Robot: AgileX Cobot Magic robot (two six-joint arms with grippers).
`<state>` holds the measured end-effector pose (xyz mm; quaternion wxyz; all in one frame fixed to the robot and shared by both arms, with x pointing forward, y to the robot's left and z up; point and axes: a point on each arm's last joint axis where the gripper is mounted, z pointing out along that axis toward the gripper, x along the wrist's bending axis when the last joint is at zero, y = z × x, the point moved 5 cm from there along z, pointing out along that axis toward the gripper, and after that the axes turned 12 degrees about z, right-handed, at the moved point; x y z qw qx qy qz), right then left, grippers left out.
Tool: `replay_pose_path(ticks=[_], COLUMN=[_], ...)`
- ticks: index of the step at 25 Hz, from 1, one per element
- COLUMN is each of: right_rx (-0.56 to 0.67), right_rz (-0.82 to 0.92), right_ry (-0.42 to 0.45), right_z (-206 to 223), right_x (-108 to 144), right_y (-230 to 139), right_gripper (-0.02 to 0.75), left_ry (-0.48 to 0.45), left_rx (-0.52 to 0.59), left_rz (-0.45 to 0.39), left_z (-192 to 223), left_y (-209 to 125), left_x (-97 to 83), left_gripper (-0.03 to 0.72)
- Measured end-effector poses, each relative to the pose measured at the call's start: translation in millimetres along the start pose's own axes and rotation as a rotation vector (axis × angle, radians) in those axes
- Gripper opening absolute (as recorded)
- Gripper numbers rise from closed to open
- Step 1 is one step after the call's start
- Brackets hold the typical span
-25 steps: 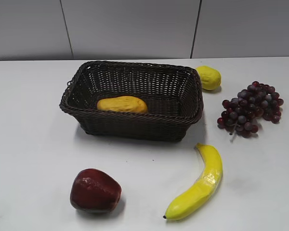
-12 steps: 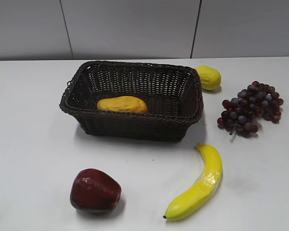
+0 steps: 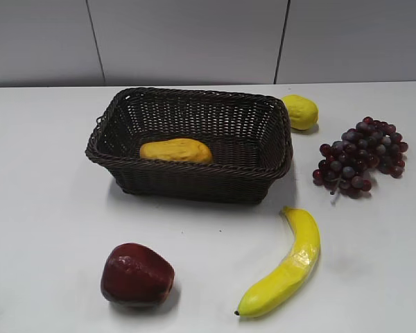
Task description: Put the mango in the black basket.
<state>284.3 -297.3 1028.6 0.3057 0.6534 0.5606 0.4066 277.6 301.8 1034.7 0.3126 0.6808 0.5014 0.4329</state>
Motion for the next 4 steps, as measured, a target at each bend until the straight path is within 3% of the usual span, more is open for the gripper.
replay_pose_path(ticks=[4], right_rx=[0.000], right_rz=[0.000], right_ry=[0.000], right_z=[0.0], right_x=[0.0], right_y=[0.0], right_gripper=[0.407], left_ry=[0.000], left_rx=[0.000], left_rz=[0.000], left_z=[0.0], left_y=[0.0], left_x=[0.0], left_gripper=[0.537])
